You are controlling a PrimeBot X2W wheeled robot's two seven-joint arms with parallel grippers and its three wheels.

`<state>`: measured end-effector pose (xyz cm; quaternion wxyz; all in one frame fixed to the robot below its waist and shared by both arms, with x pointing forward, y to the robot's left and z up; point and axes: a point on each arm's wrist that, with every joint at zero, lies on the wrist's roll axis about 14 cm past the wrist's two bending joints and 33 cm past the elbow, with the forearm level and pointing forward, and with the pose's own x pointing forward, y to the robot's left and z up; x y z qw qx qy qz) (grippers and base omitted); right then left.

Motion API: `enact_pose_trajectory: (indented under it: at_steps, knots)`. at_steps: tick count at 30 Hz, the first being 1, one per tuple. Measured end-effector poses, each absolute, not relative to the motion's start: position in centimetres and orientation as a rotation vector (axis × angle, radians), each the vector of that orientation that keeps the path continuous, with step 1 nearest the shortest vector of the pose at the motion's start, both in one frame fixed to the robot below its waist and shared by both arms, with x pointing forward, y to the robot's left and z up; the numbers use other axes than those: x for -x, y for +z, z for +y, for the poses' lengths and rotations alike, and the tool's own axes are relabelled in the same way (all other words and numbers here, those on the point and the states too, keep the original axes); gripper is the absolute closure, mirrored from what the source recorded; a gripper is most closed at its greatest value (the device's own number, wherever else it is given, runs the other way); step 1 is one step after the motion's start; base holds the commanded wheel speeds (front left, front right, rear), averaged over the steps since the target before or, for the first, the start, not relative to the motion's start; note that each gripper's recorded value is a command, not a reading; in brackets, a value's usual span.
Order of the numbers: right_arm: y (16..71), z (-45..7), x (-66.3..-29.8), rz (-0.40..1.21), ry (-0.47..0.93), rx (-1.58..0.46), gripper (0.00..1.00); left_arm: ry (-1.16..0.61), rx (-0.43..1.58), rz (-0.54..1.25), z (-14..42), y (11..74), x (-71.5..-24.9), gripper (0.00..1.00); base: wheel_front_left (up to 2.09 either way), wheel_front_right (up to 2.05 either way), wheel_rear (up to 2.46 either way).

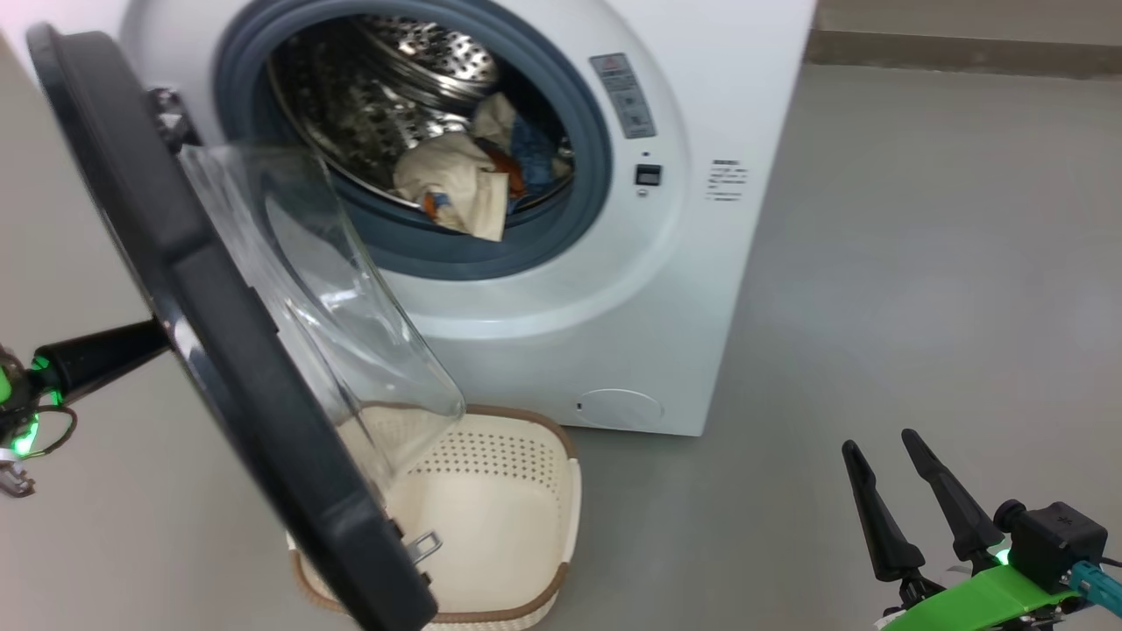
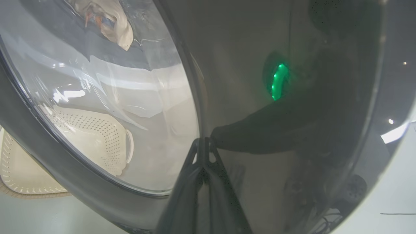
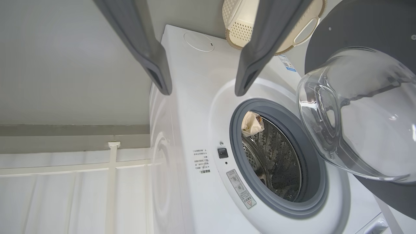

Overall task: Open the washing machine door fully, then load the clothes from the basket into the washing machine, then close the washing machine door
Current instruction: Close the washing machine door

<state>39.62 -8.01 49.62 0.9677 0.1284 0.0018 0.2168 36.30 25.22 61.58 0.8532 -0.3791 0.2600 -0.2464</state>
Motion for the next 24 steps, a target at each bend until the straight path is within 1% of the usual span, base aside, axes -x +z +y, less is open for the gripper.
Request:
enact_pose_trajectory:
  at_steps: [15, 20, 24]
  knots:
    - [49.4, -13.5, -38.5, -0.01, 0.278, -0.257, 0.0, -0.635, 0.8, 0.575, 20.1, 61.0, -40.7, 1.0, 0.0, 0.0, 0.0]
    - [49.5, -13.3, -38.6, -0.013, 0.282, -0.259, 0.0, -0.62, 0.816, 0.552, 20.5, 61.1, -40.5, 1.0, 0.0, 0.0, 0.0]
    - [49.7, -12.7, -38.7, -0.018, 0.296, -0.263, 0.0, -0.573, 0.853, 0.565, 21.5, 59.3, -39.1, 1.0, 0.0, 0.0, 0.0]
